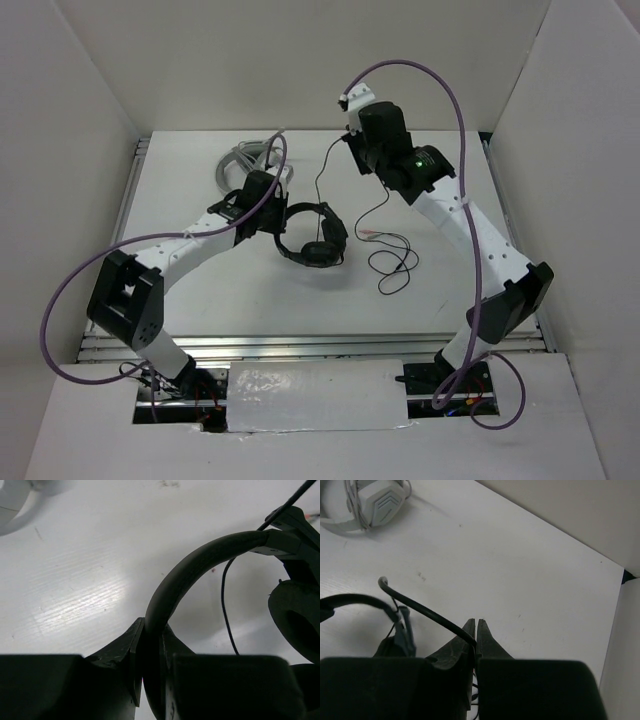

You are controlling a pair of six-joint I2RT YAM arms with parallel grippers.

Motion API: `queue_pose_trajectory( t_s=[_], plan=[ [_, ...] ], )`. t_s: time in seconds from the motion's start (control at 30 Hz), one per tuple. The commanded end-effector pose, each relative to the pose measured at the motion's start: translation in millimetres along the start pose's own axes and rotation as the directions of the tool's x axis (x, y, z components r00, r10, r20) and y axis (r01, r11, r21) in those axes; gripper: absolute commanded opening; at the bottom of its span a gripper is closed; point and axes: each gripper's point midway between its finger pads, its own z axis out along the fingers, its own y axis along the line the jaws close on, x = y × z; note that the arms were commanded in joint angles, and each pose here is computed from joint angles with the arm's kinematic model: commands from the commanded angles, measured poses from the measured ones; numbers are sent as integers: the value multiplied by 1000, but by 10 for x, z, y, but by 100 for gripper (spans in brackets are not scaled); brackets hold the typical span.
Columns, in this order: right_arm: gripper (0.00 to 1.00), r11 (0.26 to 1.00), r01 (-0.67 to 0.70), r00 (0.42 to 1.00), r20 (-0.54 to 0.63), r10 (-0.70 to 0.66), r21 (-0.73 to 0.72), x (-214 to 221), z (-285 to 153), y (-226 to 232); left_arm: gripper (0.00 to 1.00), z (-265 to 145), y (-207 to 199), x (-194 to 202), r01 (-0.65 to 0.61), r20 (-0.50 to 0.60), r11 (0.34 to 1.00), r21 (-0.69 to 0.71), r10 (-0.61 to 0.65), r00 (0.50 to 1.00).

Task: Wrap the headphones

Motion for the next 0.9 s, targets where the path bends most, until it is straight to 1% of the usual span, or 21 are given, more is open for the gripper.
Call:
queue_pose_trajectory(
  t_s=[0.0,0.07,0.1,0.13,0.17,0.2,0.27,0.3,0.33,0.43,0.53,0.57,0.6,0.63,0.67,0.7,0.73,0.77,0.83,0.87],
  plan=[
    [0,998,-27,999,44,25,53,-218,-344,-60,0,48,127,-395,103,100,990,-95,-94,991],
    [0,1000,2,998,59,-3,12,-253,-432,131,0,112,182,-382,126,92,985,-121,-115,989],
    [0,1000,9,998,69,-9,-5,-280,-492,189,0,169,246,-428,171,100,973,-154,-157,983],
    [0,999,34,997,74,-31,-38,-284,-544,339,0,187,296,-450,189,102,966,-179,-173,980],
    [0,998,44,996,79,-41,-41,-290,-590,383,0,206,344,-419,205,87,957,-205,-191,978],
    [0,997,61,995,75,-57,-52,-259,-611,449,0,237,434,-496,220,109,942,-254,-198,974],
    [0,992,98,990,113,-90,-75,-301,-757,600,0,261,493,-506,217,100,934,-284,-196,975],
    [0,990,113,988,117,-102,-90,-267,-773,675,0,289,498,-556,220,105,933,-285,-198,975],
    [0,984,127,983,147,-109,-126,-295,-897,794,0,298,499,-580,221,105,936,-273,-199,974],
    [0,965,156,977,177,-119,-213,-262,-1058,1079,0,318,605,-665,294,140,912,-286,-263,954],
    [0,942,188,971,198,-135,-279,-222,-1159,1322,0,337,664,-742,328,161,898,-293,-292,943],
    [0,931,199,968,211,-138,-306,-222,-1214,1445,0,346,699,-778,369,175,883,-290,-330,928],
    [0,924,183,968,224,-111,-336,-248,-1243,1549,0,343,717,-784,392,178,874,-289,-353,919],
    [1,912,181,968,231,-99,-367,-249,-1271,1639,0,339,782,-798,454,202,840,-297,-409,890],
    [1,896,183,969,228,-95,-404,-206,-1251,1773,0,344,797,-824,472,204,833,-288,-428,880],
    [1,853,184,968,238,-73,-489,-204,-1325,2001,0,339,817,-844,503,212,818,-278,-459,863],
    [1,826,190,969,236,-71,-531,-168,-1339,2126,0,348,820,-876,545,214,801,-249,-503,837],
    [1,805,197,972,219,-85,-560,-82,-1294,2273,0,347,819,-920,563,220,794,-230,-521,825],
    [0,771,201,972,223,-79,-604,-35,-1317,2489,0,331,843,-987,602,232,771,-207,-559,796],
    [0,758,211,973,210,-99,-618,76,-1310,2578,0,297,874,-1080,618,254,758,-208,-568,783]
  ],
)
